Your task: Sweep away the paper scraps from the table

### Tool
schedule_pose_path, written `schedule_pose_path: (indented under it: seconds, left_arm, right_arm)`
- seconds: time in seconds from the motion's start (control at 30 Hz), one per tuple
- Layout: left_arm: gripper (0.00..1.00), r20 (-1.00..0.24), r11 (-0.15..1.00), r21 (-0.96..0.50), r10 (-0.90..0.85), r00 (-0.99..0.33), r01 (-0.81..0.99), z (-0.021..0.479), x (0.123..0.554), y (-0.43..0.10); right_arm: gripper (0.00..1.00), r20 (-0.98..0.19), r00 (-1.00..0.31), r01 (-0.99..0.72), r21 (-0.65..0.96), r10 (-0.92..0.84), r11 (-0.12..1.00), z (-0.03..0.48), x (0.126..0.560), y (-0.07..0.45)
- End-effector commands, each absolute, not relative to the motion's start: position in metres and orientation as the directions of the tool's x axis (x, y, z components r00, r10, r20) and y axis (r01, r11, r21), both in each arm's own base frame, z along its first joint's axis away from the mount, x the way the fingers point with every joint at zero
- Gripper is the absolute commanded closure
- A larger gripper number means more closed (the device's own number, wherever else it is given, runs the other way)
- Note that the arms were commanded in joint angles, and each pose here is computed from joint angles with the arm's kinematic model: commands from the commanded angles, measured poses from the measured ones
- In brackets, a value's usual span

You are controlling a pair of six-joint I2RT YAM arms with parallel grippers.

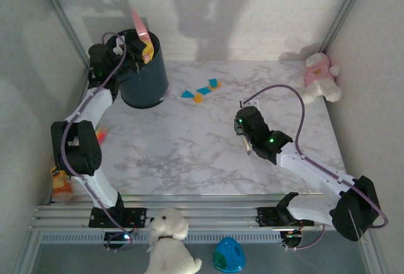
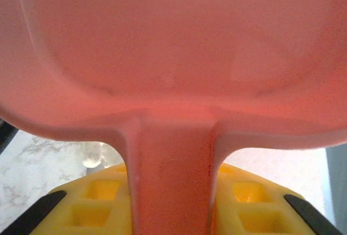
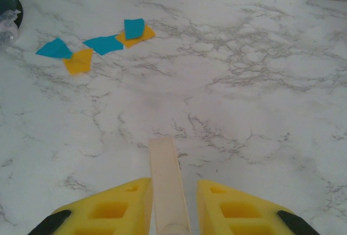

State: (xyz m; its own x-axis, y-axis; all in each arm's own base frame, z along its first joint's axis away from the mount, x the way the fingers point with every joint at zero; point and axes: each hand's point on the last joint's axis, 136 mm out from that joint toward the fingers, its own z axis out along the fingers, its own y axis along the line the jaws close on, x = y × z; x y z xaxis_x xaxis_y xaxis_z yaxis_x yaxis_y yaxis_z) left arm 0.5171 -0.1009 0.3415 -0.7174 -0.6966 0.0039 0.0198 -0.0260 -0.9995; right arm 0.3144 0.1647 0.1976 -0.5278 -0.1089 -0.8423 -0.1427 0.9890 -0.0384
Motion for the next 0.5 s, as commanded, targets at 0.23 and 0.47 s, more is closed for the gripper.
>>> schedule_pose_path:
  seconds: [0.23, 0.47]
  left_arm:
    - [1.00, 0.040, -0.194, -0.971, -0.701, -0.713, 0.136, 0.390, 0.495, -0.094]
    - [1.00, 0.100, -0.261, -0.957, -0.705, -0.702, 0.126, 0.391, 0.487, -0.090]
  right_arm:
    - [1.00, -0.863, -0.501, -0.127, -0.004, -0.067, 0.992, 0.218, 0.323, 0.168]
    - [1.00, -0.862, -0.502, -0.127, -0.005, -0.068, 0.992, 0.218, 0.324, 0.169]
